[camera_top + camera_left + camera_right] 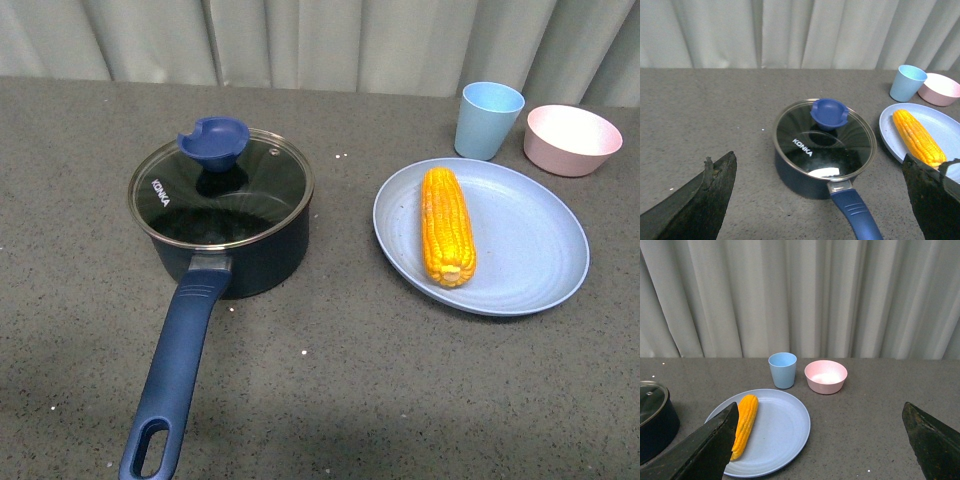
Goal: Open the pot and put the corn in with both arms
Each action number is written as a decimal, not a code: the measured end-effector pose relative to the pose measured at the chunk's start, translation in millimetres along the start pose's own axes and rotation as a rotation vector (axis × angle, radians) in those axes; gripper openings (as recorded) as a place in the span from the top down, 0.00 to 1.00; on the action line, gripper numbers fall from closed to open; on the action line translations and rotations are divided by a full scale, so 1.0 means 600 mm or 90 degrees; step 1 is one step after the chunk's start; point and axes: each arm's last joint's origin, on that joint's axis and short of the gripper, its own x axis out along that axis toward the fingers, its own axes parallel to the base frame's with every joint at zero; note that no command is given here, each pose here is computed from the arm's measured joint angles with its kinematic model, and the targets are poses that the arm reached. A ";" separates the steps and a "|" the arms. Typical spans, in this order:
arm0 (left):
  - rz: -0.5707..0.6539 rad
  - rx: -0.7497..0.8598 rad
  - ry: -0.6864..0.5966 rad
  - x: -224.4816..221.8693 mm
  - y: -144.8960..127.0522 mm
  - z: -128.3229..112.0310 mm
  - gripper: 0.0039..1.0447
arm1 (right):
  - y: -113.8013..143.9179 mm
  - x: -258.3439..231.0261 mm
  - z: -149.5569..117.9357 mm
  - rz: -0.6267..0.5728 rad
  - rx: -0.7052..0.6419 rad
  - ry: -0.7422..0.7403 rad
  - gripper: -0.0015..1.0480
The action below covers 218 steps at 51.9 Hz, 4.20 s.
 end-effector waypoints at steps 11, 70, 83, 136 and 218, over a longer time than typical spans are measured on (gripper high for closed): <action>-0.018 0.015 0.025 0.115 -0.031 -0.005 0.06 | 0.000 0.000 0.000 0.000 0.000 0.000 0.09; -0.010 0.052 0.109 0.332 -0.067 -0.065 0.06 | 0.000 0.000 0.000 0.000 0.000 0.000 0.09; -0.005 0.068 0.121 0.340 -0.067 -0.074 0.06 | 0.000 0.000 0.000 0.000 0.000 0.000 0.09; 0.037 0.024 0.059 0.318 0.002 0.000 0.43 | 0.000 0.000 0.000 0.000 0.000 0.000 0.09; 0.253 0.009 0.210 0.316 0.205 -0.114 0.06 | 0.000 0.000 0.000 0.000 0.000 0.000 0.09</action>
